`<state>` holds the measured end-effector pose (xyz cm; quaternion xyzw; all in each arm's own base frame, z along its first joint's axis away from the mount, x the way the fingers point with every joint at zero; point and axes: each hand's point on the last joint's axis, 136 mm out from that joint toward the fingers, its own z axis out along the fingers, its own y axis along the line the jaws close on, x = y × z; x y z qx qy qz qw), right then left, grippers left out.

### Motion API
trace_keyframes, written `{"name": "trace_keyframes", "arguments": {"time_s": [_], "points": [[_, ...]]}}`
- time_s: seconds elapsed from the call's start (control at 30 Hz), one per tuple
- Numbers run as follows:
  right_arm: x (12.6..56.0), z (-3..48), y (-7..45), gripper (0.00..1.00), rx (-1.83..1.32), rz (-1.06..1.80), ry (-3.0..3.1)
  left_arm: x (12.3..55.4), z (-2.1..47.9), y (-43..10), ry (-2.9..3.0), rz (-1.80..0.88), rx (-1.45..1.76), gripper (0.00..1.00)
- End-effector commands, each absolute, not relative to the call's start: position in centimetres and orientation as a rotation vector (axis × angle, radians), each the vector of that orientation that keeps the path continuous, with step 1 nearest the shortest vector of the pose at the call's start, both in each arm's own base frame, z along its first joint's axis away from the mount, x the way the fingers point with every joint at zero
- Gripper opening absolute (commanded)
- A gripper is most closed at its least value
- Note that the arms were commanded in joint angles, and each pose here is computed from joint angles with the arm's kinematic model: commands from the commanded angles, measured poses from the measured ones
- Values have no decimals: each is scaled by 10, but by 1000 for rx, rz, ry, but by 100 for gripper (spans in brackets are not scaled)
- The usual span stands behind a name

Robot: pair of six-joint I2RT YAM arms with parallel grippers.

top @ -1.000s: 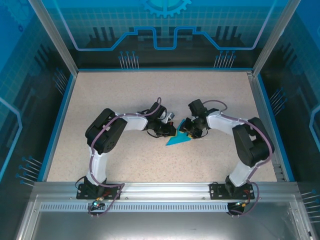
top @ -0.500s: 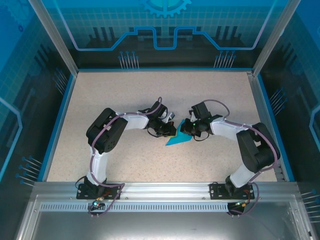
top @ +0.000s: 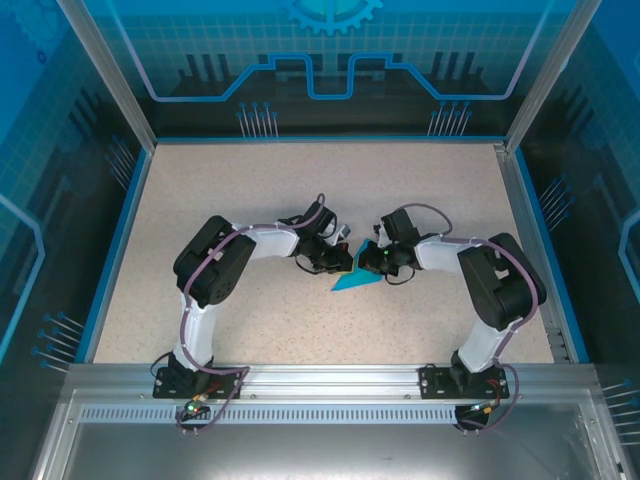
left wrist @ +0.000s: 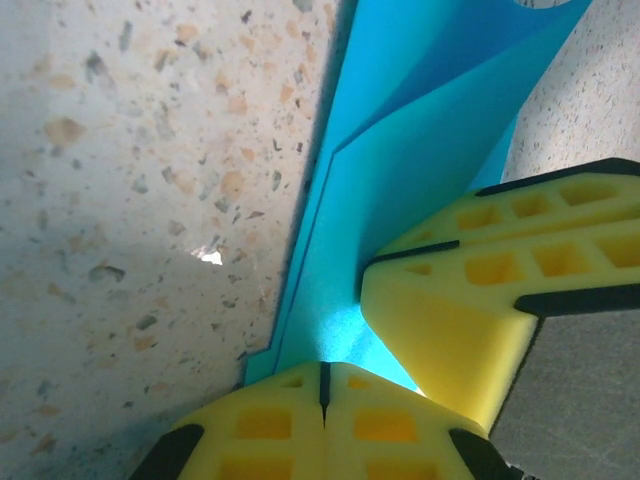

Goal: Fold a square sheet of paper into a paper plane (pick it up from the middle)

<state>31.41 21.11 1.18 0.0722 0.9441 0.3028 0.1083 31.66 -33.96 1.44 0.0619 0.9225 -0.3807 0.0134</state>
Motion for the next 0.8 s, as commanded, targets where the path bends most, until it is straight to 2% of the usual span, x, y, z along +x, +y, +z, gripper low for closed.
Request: {"name": "trace_keyframes", "arguments": {"time_s": [0.0,0.2,0.37,0.77], "points": [[306,-8,202,8,193,897,2800,292,-29,-318,3056,-986,167,1],[304,-7,194,9,176,901,2766,287,-35,-311,3084,-939,183,0],[317,-3,174,9,219,821,2764,285,-40,-308,3100,-914,195,0],[345,-6,135,9,363,832,2744,285,-42,-303,3107,-872,191,0]]}}
